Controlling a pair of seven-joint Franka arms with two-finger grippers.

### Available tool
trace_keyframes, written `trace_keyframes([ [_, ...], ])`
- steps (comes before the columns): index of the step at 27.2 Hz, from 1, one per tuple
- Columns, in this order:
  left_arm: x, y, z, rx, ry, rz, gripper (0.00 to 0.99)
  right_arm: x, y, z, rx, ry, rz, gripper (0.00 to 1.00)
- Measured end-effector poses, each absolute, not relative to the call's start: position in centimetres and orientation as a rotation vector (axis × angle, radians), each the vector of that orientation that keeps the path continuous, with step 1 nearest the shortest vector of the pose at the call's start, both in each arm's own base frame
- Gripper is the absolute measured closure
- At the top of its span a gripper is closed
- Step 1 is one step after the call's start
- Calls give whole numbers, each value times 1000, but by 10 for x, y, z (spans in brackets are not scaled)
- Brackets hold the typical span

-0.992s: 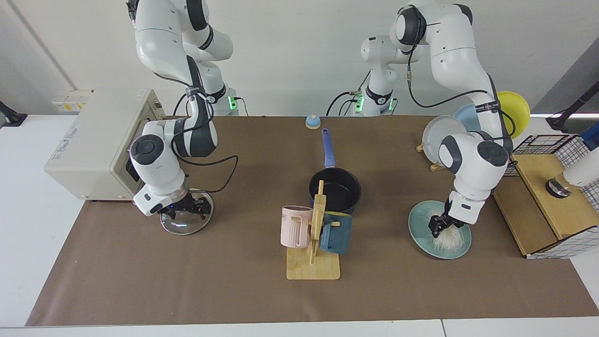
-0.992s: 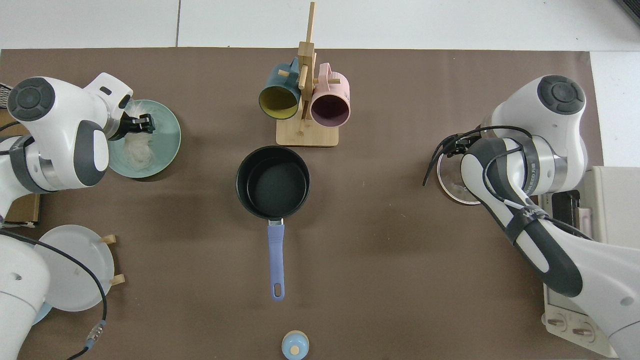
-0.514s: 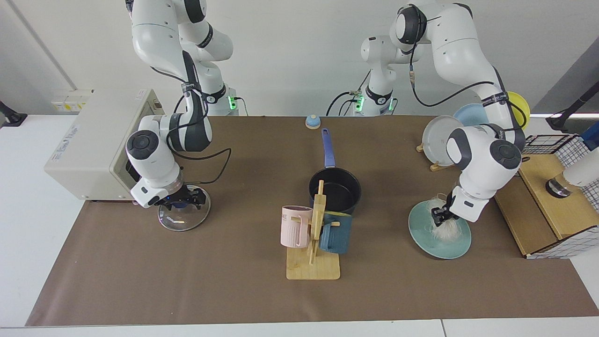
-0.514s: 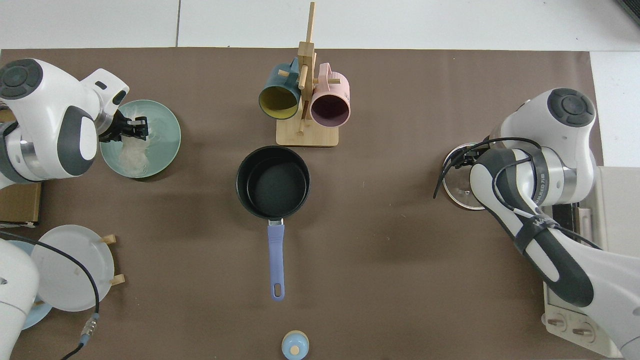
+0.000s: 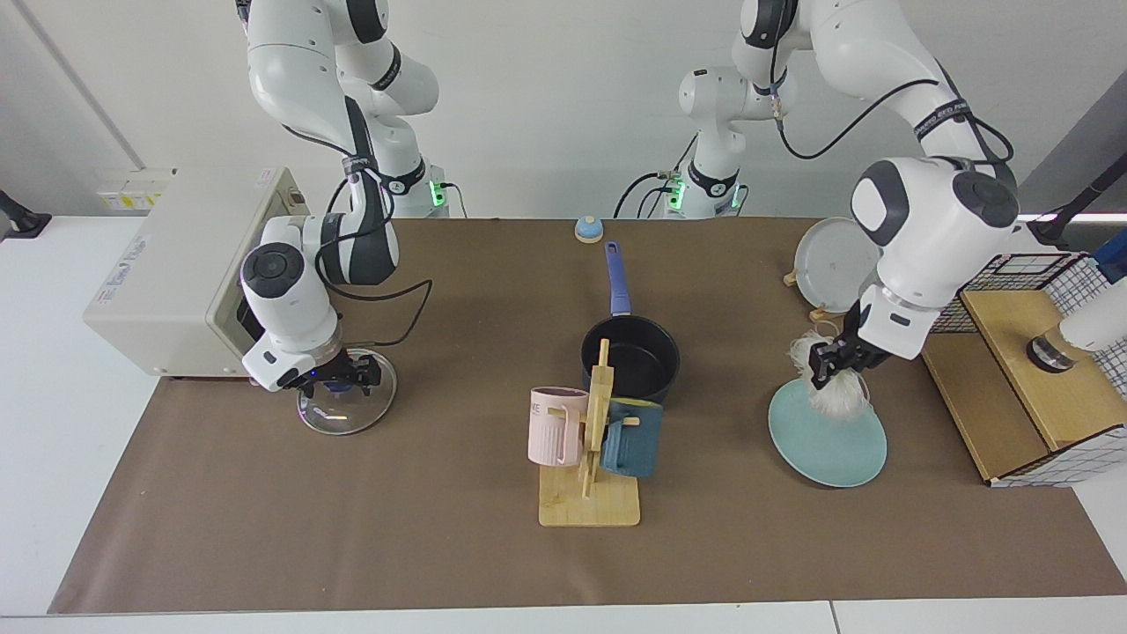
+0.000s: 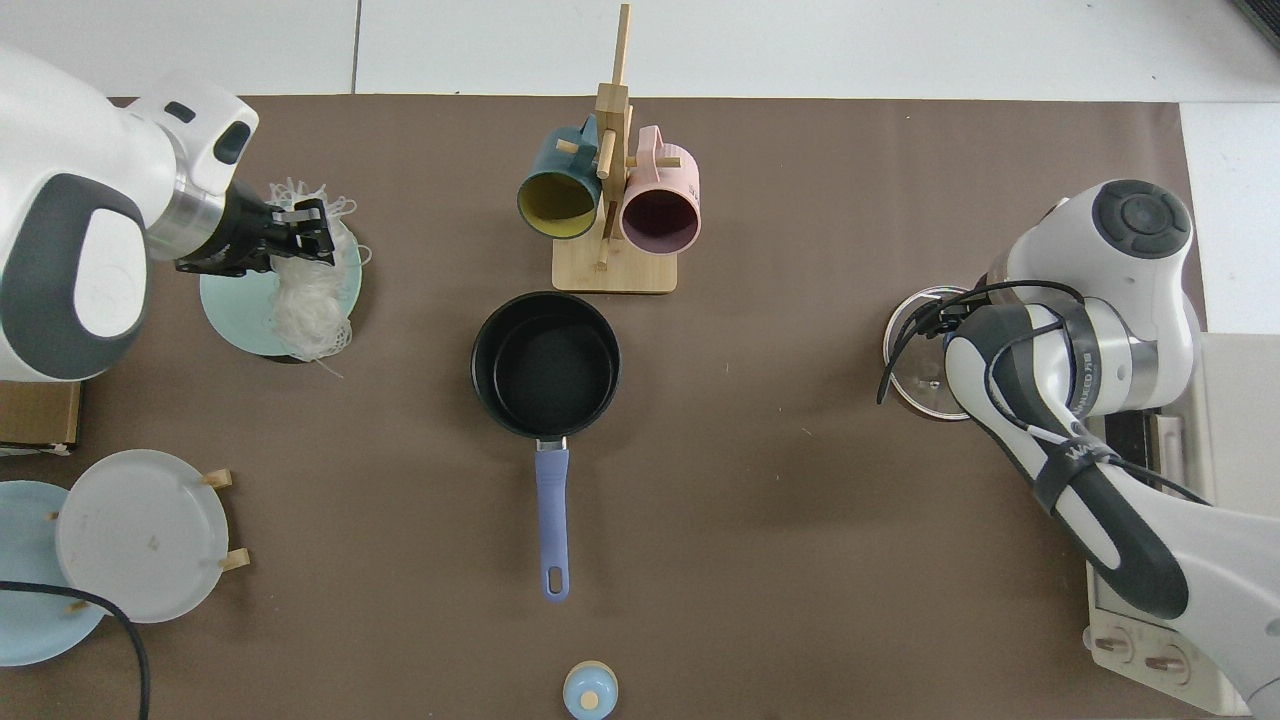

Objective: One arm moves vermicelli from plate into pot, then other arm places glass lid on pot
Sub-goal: 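Close the left gripper on the vermicelli and lift it off the plate, then carry the vermicelli over the black saucepan and release it inside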

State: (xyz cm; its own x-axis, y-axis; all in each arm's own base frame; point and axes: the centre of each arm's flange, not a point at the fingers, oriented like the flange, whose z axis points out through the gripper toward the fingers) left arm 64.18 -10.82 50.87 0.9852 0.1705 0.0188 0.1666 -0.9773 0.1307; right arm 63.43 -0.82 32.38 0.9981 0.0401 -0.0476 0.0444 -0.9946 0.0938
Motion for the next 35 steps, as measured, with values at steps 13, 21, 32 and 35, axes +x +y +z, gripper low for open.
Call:
trace_keyframes([
  [13,598,-238,440,2935,230,11,626,618,-7,317,3044,55,-111,4],
  [21,584,-267,397,2950,201,-55,626,618,-7,322,3046,50,-83,273],
  [32,580,-269,354,2944,221,-38,630,630,-4,343,3047,43,0,344],
  [35,579,-268,351,2943,224,-33,648,637,4,367,3045,56,49,344],
])
